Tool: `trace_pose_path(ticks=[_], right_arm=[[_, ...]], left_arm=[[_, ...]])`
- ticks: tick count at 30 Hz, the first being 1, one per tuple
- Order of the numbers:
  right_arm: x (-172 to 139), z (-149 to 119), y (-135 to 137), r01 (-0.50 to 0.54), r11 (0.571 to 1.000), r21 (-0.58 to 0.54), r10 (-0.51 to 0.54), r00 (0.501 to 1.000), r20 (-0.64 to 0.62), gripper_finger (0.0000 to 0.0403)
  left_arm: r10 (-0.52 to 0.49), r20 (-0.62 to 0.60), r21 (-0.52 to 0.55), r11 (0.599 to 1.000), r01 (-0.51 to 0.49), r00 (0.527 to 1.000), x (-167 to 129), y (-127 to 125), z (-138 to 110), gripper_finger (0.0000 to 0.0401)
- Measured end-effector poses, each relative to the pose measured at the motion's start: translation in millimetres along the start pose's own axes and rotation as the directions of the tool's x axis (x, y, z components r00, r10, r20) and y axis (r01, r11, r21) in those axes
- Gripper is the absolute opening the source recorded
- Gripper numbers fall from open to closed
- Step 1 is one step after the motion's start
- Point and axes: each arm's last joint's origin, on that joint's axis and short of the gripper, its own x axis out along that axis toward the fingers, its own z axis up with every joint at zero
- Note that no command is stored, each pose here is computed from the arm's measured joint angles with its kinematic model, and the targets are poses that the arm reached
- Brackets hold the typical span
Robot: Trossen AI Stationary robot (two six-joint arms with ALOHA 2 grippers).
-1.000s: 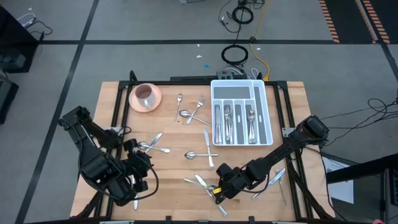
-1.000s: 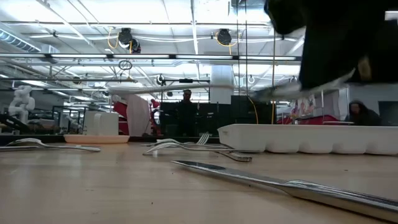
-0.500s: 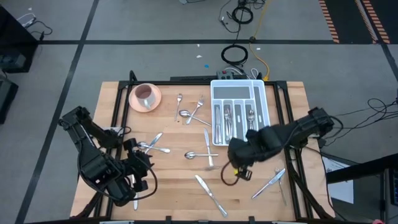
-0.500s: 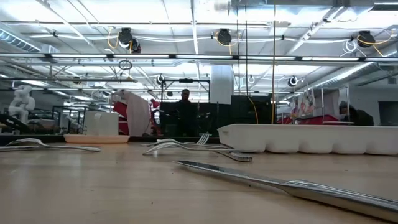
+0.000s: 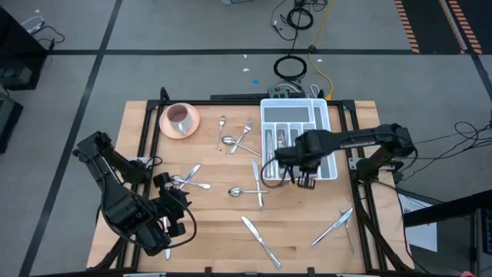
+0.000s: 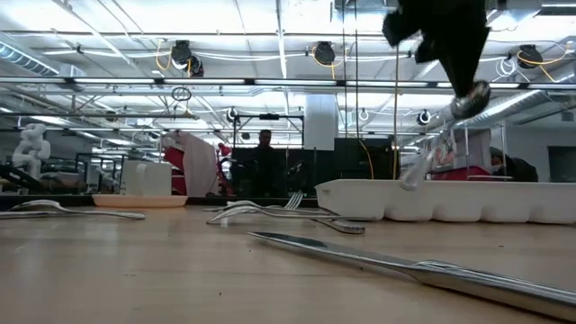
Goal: Sort silverware
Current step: Put the silver spoon into the white silverware tray
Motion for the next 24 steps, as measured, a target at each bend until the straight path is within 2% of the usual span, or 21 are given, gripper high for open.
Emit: trace_pose_path(ticks=[5,15,24], right_arm=[[20.7,-2.4,-25.8,-0.005,0.998,-0.062,0.000,0.996,-0.086,0.0000],[26.0,3.9,-78.2,-0.118,0.957,-0.265,0.094,0.990,-0.102,0.0000],[32.4,-1.6,-137.1,-0.164,0.942,-0.291,0.142,0.985,-0.097,0.0000]], left_arm=[[0.023,-0.012,0.005,1.000,-0.023,1.000,6.7,-0.8,-4.4,0.0138],[0.082,-0.040,-0.009,0.997,-0.082,0.996,19.9,5.9,0.1,0.0138],[0.100,-0.056,-0.068,0.992,-0.104,0.993,24.4,14.2,7.0,0.0138]])
